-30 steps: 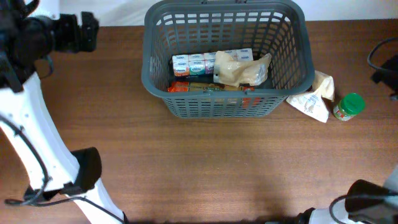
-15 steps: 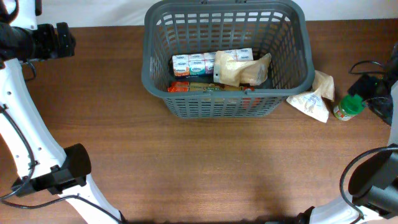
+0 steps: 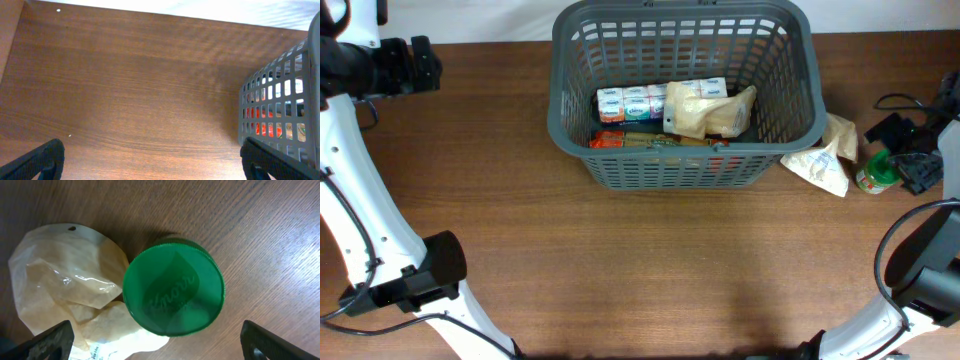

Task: Pack container
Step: 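Reach the right gripper to the green-lidded jar and grasp it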

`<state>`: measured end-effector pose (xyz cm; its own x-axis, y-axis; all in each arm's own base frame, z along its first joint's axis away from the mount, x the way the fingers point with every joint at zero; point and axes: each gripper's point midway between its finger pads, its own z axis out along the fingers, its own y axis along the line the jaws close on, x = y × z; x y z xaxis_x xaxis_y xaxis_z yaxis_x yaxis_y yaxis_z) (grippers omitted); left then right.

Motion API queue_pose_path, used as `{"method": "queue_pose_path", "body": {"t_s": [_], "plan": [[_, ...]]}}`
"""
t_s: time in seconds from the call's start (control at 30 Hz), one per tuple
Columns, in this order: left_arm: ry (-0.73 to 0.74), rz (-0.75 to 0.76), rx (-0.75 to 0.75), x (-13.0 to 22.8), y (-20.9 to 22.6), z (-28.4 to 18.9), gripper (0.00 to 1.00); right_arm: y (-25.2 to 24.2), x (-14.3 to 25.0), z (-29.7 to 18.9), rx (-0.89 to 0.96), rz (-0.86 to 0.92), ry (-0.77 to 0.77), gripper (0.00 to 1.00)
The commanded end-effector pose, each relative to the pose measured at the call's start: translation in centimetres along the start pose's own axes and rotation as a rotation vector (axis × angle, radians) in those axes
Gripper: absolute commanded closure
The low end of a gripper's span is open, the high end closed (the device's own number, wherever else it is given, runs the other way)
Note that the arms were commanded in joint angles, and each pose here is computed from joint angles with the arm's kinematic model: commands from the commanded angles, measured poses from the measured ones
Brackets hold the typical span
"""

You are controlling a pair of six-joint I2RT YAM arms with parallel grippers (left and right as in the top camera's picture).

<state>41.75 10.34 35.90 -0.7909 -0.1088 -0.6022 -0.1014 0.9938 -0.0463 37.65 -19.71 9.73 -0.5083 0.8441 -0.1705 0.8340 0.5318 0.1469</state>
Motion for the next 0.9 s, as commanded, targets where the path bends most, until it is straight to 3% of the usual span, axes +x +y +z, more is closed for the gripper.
{"method": "queue_pose_path", "body": {"t_s": [0.0,0.37,0.87], "plan": [[-0.003,-0.011,-0.005,0.1,0.1,-0.3,0.01,-0.9,-0.7,0.4,0.001,0.047,-0.003,0.01],[-0.003,-0.011,-0.005,0.1,0.1,-0.3,0.01,-2.3,-1.8,0.8,0.001,0.086,-0.015,0.01],[-0.003,-0.011,-0.005,0.1,0.1,-0.3,0.01,-2.5,-0.8,5.4,0.039,0.083,0.071,0.01]]}}
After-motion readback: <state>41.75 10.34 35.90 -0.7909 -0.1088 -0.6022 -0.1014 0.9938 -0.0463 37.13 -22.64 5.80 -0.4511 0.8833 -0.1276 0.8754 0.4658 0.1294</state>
